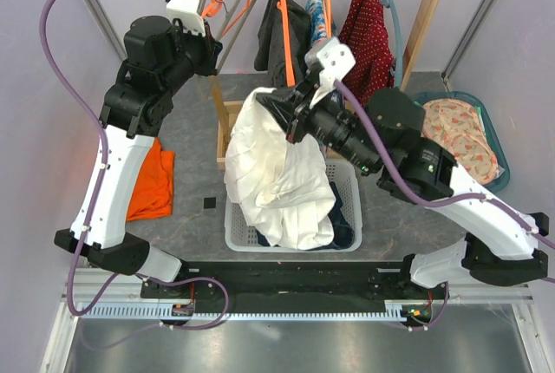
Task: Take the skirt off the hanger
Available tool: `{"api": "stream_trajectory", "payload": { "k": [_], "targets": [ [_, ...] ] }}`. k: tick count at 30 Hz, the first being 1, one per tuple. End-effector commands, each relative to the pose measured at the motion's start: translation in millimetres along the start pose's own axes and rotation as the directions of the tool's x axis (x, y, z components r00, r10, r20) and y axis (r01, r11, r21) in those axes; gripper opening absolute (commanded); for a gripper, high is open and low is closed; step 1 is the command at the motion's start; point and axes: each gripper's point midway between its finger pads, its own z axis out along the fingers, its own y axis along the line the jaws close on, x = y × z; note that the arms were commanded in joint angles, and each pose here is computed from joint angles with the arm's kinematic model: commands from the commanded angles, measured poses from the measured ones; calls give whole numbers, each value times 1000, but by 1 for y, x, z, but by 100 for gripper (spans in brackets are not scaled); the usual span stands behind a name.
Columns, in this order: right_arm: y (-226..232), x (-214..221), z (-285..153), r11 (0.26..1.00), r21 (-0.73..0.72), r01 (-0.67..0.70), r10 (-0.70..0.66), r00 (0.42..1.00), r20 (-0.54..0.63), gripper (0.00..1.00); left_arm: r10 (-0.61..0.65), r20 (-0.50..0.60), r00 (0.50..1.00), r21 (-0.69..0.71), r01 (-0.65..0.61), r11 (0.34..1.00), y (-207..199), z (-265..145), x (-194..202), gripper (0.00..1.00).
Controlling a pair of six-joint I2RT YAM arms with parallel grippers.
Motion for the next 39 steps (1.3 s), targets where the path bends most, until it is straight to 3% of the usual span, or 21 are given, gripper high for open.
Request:
{"api": "stream_trajectory", "payload": {
  "k": [1, 5, 6, 8, 9, 20, 32, 39],
  "targets": [
    [-17, 21, -21, 998, 68, -2, 3, 1000, -13, 0, 20, 68, 997, -27, -18, 999, 7, 3, -15, 2],
    [-12, 101, -36, 993, 79, -93, 105, 980, -170, 0, 23, 65, 998, -29, -21, 999, 7, 7, -13, 2],
    [-11, 142, -42, 992, 86, -92, 111, 962, -251, 0, 23, 65, 998, -27, -21, 999, 6, 8, -13, 2],
    [-10, 169, -54, 983, 102, -151, 174, 942, -286, 0, 23, 65, 998, -29, -21, 999, 7, 12, -14, 2],
    [-10, 205, -63, 981, 119, -152, 184, 920, -345, 0, 23, 66, 998, -30, -21, 999, 7, 13, -15, 2],
    [-19, 386, -126, 929, 284, -239, 360, 765, -534, 0, 25, 25, 999, -61, -23, 998, 11, 38, -15, 2],
    [-6, 486, -155, 876, 361, -320, 481, 626, -613, 0, 57, 55, 997, -77, -53, 996, 14, 55, -28, 2],
    [-4, 482, -153, 846, 374, -380, 532, 634, -561, 0, 93, 46, 995, -116, -87, 989, 21, 75, -31, 2]
  ]
}}
